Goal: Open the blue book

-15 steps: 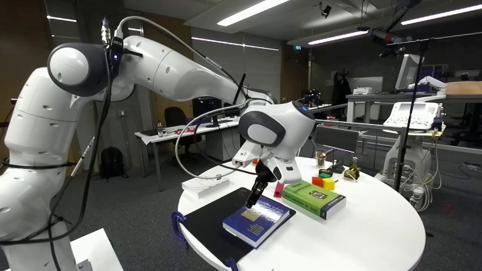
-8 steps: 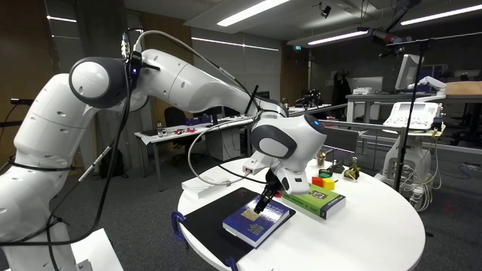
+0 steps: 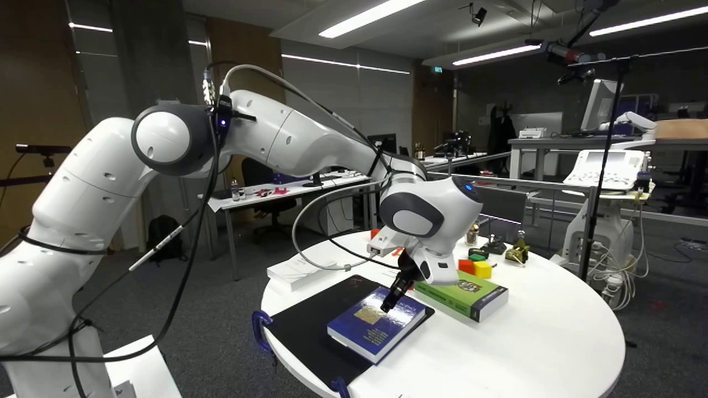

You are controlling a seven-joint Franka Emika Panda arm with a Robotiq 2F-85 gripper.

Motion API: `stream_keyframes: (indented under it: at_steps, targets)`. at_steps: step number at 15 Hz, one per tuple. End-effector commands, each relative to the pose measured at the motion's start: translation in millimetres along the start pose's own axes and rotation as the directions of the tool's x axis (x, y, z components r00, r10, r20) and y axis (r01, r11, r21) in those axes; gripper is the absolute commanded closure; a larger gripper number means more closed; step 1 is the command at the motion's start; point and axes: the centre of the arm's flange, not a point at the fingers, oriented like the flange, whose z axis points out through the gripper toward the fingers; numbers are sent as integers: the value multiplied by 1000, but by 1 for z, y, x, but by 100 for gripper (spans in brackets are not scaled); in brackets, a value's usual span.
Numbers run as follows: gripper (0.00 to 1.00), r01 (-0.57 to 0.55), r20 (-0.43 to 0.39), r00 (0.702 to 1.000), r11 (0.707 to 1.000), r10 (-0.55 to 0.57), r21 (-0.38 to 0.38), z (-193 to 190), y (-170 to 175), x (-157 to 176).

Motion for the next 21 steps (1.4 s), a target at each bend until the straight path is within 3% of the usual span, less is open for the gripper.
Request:
stream_keyframes:
  at_steps: [1, 11, 21]
  targets:
    - [0, -49, -23, 999, 999, 49, 10, 2, -17, 13]
    - [0, -114, -59, 991, 992, 117, 54, 50, -31, 35]
    - [0, -122, -86, 988, 986, 131, 111, 67, -41, 65]
